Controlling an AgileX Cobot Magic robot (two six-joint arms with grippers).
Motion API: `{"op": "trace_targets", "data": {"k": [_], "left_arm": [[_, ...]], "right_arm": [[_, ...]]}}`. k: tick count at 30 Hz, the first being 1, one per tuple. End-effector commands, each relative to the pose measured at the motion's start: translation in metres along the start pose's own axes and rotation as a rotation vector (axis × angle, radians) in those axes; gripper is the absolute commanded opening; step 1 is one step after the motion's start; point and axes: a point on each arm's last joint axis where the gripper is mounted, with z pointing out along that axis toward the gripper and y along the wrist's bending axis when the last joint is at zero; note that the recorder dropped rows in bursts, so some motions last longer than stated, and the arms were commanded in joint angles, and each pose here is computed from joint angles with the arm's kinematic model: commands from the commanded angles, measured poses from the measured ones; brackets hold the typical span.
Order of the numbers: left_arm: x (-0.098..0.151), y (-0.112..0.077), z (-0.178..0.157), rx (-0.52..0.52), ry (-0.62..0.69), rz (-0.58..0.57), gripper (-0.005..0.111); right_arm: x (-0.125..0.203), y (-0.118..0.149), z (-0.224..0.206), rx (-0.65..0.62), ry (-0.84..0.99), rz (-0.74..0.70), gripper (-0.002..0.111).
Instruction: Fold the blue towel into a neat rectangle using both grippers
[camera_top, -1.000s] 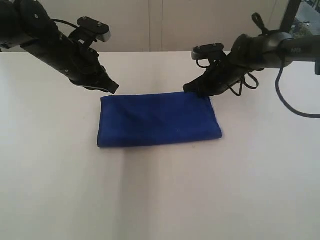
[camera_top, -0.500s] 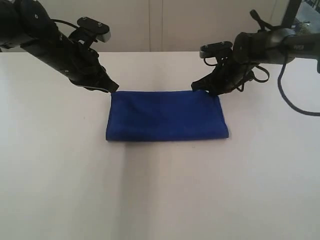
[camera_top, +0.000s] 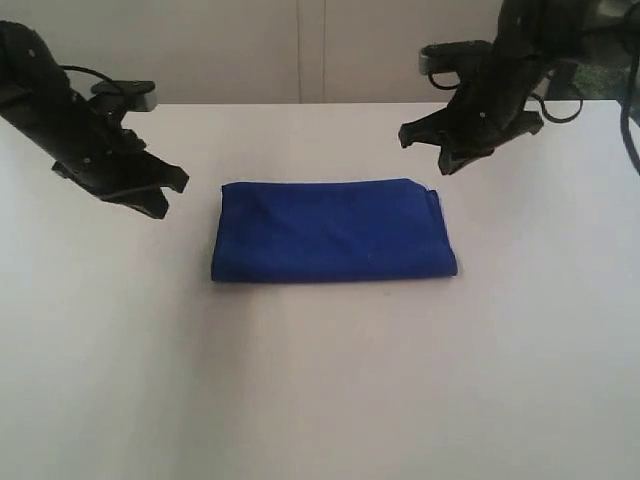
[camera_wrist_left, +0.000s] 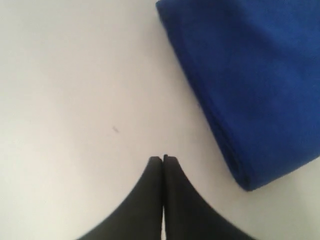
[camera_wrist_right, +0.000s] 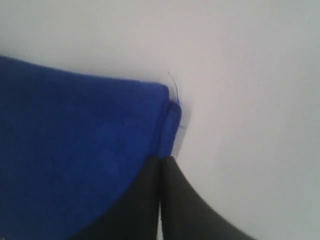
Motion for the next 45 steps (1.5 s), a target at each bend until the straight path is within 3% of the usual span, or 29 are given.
{"op": "trace_targets", "data": {"k": [1,5,11,15,21,29,35,42,45], "left_arm": [[0.010,0.019,-0.008,0.022,0.072,-0.122,0.000],[0.021,0.029,-0.009,0.039,0.137,-0.184,0.000],[0.039,0.025,-0.009,0.054,0.187,-0.188,0.000],[0.045,0.015,-0.019,0.032,0.125,-0.141,0.000],[0.036,-0.016,-0.022,0.055,0.028,-0.086,0.000],[0.012,-0.052,0.012,0.086,-0.064,-0.054,0.000],[-0.004,-0.052,0.051,0.093,-0.064,-0.071,0.000],[0.000,-0.046,0.084,0.106,-0.038,-0.151,0.000],[0.002,-0.047,0.092,0.104,-0.026,-0.152,0.000]], "right_arm": [[0.016,-0.009,0.002,-0.008,0.105,0.071,0.000],[0.031,-0.012,0.009,-0.039,0.172,0.115,0.000],[0.052,-0.011,0.007,-0.036,0.206,0.123,0.000],[0.057,-0.010,-0.006,-0.029,0.143,0.117,0.000],[0.053,-0.006,-0.013,-0.065,0.053,0.156,0.000],[0.032,-0.006,-0.006,-0.095,-0.078,0.184,0.000],[0.014,-0.009,0.013,-0.097,-0.147,0.205,0.000],[-0.002,-0.013,0.043,-0.095,-0.224,0.243,0.001],[-0.006,-0.014,0.051,-0.102,-0.240,0.262,0.009]]}}
